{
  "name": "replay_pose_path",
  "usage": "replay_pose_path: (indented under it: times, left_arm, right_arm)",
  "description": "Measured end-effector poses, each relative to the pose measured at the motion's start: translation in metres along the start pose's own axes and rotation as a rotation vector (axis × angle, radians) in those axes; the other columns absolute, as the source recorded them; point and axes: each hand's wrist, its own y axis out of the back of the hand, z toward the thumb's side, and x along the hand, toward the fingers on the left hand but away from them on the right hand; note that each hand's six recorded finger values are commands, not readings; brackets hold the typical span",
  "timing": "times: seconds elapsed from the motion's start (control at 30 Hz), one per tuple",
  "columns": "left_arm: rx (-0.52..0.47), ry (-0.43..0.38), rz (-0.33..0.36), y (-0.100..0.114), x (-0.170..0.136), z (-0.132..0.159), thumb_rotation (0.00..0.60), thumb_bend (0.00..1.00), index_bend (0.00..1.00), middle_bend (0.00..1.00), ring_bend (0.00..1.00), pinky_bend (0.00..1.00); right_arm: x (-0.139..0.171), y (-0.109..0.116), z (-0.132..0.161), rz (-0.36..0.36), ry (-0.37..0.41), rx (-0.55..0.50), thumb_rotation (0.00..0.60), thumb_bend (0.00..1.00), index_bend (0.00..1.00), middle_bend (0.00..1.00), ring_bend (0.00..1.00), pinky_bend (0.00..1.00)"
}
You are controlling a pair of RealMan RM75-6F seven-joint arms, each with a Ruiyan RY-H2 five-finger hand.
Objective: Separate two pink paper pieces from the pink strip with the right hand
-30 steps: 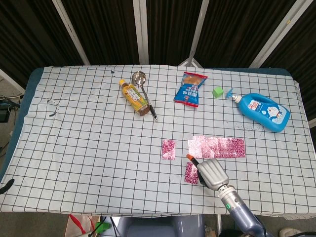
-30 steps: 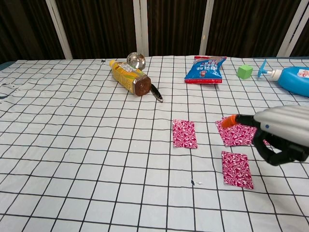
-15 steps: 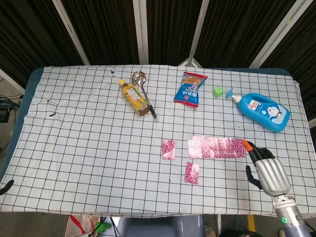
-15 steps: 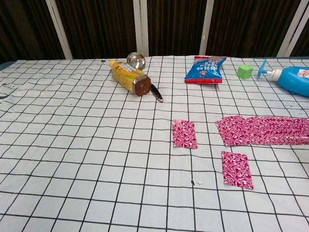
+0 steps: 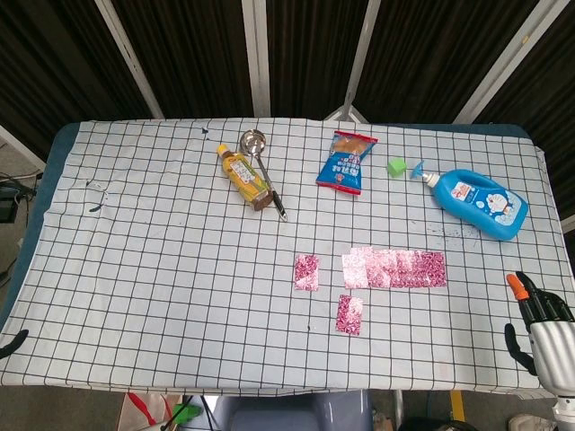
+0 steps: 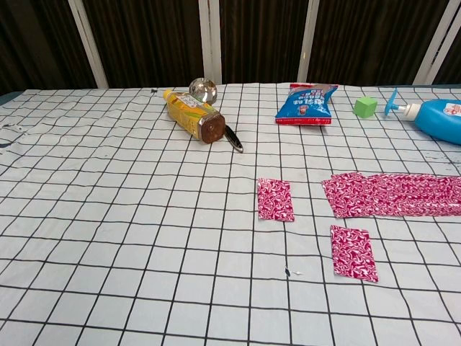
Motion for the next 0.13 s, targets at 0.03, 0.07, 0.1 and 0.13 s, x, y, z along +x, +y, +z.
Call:
replay_pose_path:
  times: [0.03, 0.07, 0.1, 0.13]
  left_arm:
    - [-0.002, -0.001, 0.001, 0.0002, 0.0003, 0.0001, 0.6, 0.28, 0.16, 0.03, 0.0, 0.08]
    - [-0.005, -0.003, 0.002, 0.0003, 0.0008, 0.0003, 0.6, 0.28, 0.16, 0.03, 0.0, 0.08]
    - [-0.007, -0.005, 0.003, 0.0004, 0.0013, 0.0005, 0.6, 0.28, 0.16, 0.03, 0.0, 0.08]
    - [-0.009, -0.007, 0.003, 0.0003, 0.0019, 0.0008, 0.6, 0.28, 0.16, 0.03, 0.0, 0.08]
  right_arm:
    - [0.0002, -0.0002, 0.0001, 0.0, 0.0, -0.001, 0.6, 0.55, 0.0, 0.09, 0.2, 0.21]
    - [0.0002, -0.0006, 0.0001, 0.001, 0.0, -0.002, 0.6, 0.55, 0.0, 0.09, 0.2, 0.21]
    - [0.0001, -0.0012, 0.0, 0.004, 0.0, -0.003, 0.6, 0.55, 0.0, 0.09, 0.2, 0.21]
    - [0.0, -0.0016, 0.0001, 0.006, 0.001, -0.004, 0.6, 0.55, 0.0, 0.09, 0.2, 0.21]
